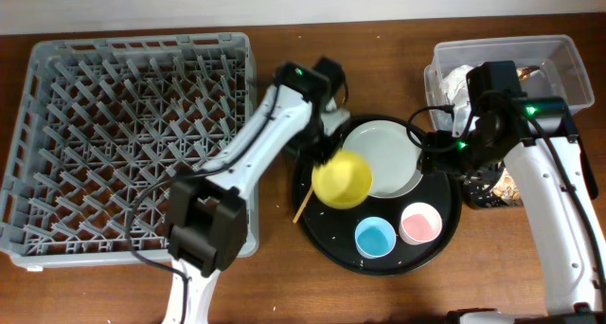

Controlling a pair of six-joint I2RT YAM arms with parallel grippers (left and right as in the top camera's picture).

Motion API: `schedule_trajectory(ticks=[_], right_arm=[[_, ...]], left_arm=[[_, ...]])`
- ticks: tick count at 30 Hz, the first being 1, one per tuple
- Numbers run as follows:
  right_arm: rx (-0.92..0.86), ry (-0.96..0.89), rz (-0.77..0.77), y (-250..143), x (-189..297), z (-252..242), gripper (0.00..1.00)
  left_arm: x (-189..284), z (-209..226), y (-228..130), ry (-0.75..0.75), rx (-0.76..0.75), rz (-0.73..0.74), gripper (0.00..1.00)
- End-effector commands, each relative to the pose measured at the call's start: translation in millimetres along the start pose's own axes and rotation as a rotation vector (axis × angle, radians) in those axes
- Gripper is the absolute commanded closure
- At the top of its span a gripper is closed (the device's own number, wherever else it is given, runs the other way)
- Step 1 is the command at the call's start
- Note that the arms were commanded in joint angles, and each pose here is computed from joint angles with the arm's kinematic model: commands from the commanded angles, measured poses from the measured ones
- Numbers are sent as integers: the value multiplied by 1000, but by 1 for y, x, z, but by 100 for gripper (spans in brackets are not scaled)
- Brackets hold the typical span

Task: Sort waste into correct bins and load items into the dishwasher rack
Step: 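Grasp the yellow bowl with the left gripper and place it in the rack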

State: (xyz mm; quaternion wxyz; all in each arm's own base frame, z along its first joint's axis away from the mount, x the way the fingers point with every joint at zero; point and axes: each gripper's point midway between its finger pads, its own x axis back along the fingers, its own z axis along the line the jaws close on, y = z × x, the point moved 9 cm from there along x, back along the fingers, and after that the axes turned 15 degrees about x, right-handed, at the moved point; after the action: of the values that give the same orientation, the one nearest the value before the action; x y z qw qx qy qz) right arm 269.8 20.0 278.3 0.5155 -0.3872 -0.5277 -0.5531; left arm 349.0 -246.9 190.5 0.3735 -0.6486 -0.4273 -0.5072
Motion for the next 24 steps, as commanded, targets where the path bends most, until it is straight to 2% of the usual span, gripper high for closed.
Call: schedule_trajectory(ticks=[1, 2, 3, 6, 9, 12, 13, 15, 20, 24], right_arm=[[8, -15, -23, 2, 5, -1, 26], [8, -15, -24, 2, 5, -1, 26], [9, -16, -31, 3, 5, -1, 26], [13, -18, -57, 8, 6, -2, 26], [14, -18, -64, 9, 6, -2, 26], [15, -19, -67, 9, 6, -2, 25], [14, -19, -68, 9, 6, -2, 23], [14, -19, -67, 9, 6, -2, 22], [14, -29, -67, 9, 6, -3, 21], [13, -42, -68, 10, 6, -4, 20]], left_arm=[[75, 36, 27, 136, 71, -269, 99], [98, 59, 34, 230, 165, -373, 99], [123, 89, 42, 385, 244, -492, 99], [160, 157, 53, 747, 492, -721, 99], [186, 187, 54, 988, 640, -863, 99], [177, 219, 66, 1127, 742, -897, 99], [148, 234, 77, 1222, 745, -826, 99], [123, 244, 86, 1339, 750, -775, 99], [75, 255, 100, 1354, 702, -685, 99], [63, 249, 105, 1216, 653, -661, 99]])
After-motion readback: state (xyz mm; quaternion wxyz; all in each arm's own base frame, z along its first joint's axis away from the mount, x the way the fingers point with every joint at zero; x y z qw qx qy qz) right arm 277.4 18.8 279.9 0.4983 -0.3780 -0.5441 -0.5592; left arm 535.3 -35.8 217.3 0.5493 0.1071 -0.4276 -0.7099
